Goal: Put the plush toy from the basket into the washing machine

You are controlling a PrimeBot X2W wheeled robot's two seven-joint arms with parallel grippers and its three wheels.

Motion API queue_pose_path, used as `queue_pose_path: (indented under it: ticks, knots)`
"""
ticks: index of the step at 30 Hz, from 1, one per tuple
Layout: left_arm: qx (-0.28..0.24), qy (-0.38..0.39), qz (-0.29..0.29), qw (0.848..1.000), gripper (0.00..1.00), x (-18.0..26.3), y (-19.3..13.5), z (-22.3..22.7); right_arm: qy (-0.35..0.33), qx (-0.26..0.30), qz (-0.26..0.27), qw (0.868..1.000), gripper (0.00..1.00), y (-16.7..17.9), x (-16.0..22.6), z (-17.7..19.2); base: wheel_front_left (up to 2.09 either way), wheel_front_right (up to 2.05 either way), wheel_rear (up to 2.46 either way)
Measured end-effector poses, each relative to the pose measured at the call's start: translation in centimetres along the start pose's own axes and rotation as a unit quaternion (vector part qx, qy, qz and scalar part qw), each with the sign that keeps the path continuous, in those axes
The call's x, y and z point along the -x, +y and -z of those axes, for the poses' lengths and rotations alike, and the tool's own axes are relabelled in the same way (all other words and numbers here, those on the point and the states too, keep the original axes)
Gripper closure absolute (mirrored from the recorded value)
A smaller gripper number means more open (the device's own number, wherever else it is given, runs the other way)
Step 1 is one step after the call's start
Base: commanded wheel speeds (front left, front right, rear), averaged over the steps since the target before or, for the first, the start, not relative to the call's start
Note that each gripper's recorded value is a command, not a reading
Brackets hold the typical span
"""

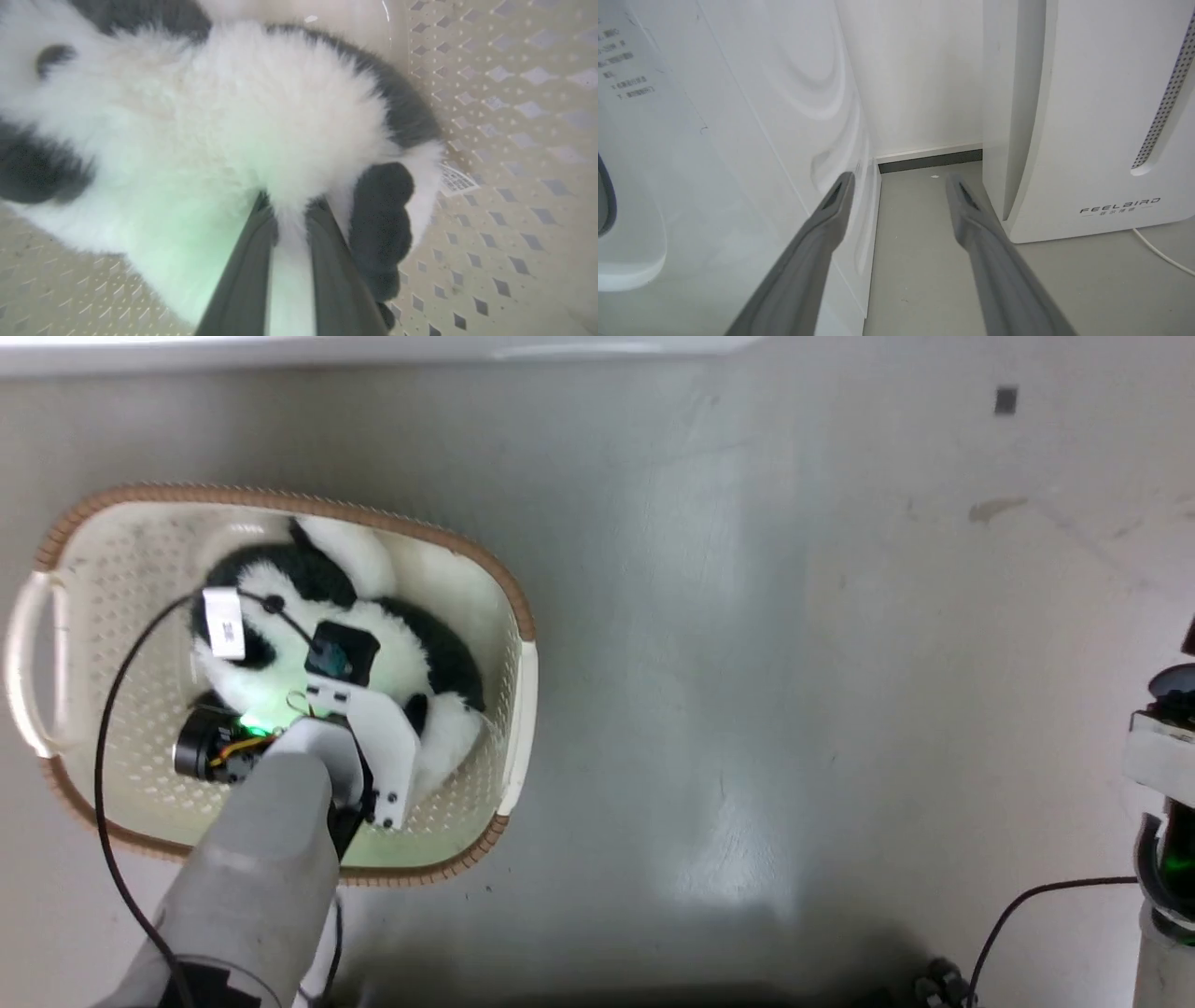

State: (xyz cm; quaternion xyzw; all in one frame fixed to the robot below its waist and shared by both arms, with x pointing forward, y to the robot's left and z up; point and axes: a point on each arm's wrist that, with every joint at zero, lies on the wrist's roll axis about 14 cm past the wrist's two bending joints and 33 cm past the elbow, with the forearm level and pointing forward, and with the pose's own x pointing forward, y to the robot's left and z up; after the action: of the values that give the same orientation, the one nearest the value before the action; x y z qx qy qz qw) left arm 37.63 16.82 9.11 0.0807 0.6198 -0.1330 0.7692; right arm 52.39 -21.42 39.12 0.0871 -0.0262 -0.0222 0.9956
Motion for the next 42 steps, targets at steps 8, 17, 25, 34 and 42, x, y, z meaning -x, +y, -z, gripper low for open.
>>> queue_pose_path:
  ticks: [8,17,25,34,42]
  knots:
    - [0.015,-0.078,-0.008,0.997,1.00,4.1,-0.2,-2.4,-0.031,-0.016,-0.017,0.999,0.00,1.7,0.3,-4.1,0.00,0.00,0.00]
    - [0.042,-0.181,-0.025,0.982,1.00,9.9,0.0,-4.2,-0.048,-0.032,-0.029,0.998,0.00,3.1,2.9,-8.2,0.00,0.00,0.00]
    - [0.065,-0.258,-0.043,0.963,1.00,15.3,0.2,-5.2,-0.080,-0.043,-0.041,0.995,0.00,4.3,5.8,-12.7,0.00,0.00,0.00]
    - [0.064,-0.399,-0.074,0.912,1.00,22.9,0.6,-8.5,-0.113,-0.051,-0.058,0.991,0.00,5.5,9.0,-16.5,0.00,0.00,0.00]
    - [0.050,-0.496,-0.104,0.861,1.00,29.3,1.5,-10.6,-0.134,-0.055,-0.069,0.987,0.00,6.2,10.7,-18.5,0.00,0.00,0.00]
